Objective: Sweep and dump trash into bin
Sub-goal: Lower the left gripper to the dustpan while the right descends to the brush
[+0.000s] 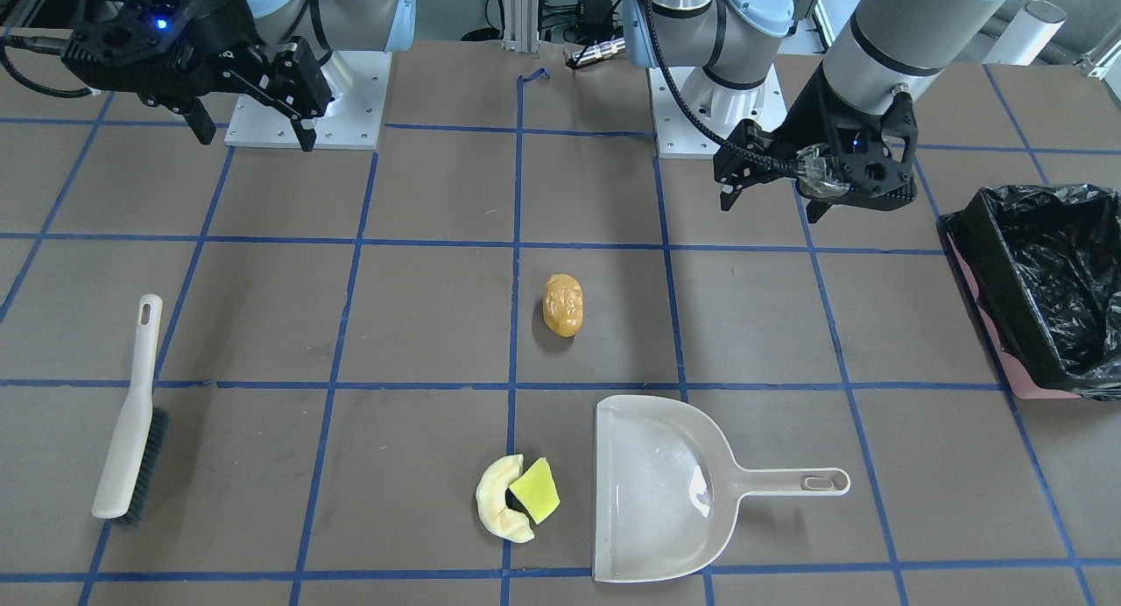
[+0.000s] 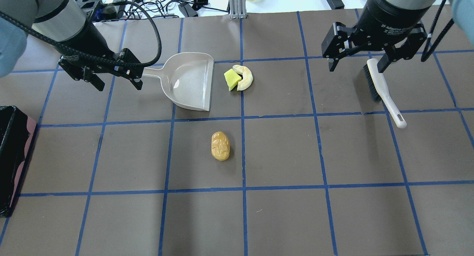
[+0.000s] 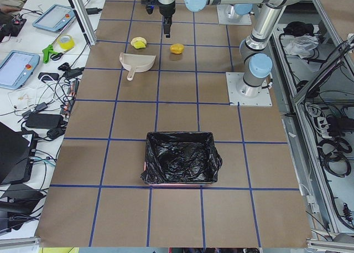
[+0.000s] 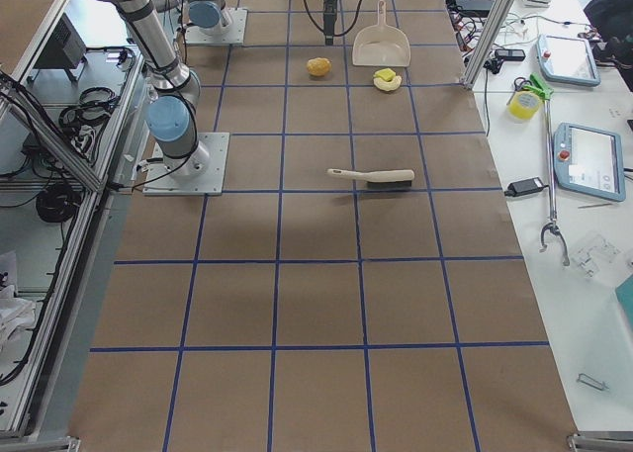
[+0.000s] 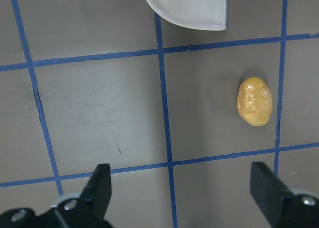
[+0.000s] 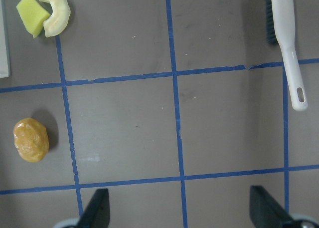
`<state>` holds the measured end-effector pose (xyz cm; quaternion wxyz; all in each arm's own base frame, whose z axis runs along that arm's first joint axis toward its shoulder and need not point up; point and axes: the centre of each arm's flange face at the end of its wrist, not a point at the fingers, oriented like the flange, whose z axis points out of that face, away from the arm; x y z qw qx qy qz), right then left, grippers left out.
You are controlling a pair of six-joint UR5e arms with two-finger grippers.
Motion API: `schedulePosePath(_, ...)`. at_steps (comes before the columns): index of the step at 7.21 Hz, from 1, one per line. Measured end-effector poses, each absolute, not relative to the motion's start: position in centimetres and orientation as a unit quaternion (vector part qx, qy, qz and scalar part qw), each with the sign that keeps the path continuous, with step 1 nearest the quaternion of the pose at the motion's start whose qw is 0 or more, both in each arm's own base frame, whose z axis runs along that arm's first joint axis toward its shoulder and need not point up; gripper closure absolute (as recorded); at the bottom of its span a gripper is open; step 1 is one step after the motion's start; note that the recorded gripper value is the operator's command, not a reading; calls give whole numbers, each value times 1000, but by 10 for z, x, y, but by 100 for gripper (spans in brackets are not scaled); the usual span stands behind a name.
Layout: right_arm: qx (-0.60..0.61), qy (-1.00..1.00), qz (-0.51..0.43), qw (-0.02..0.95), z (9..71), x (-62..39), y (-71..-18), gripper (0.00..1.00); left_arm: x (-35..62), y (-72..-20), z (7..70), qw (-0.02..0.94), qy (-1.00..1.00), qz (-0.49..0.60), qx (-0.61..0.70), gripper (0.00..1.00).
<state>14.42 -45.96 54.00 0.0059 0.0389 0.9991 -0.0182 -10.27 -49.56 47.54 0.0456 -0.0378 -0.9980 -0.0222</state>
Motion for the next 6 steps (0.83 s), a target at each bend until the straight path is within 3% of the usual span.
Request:
schedulePosePath(4, 33, 999, -17, 6, 538, 144, -461, 0, -100, -501, 470, 47, -998, -26, -35, 0)
schedulePosePath(6, 19, 1000, 1, -6, 512, 131, -486, 2, -99, -501, 472, 46, -998, -24, -33, 0)
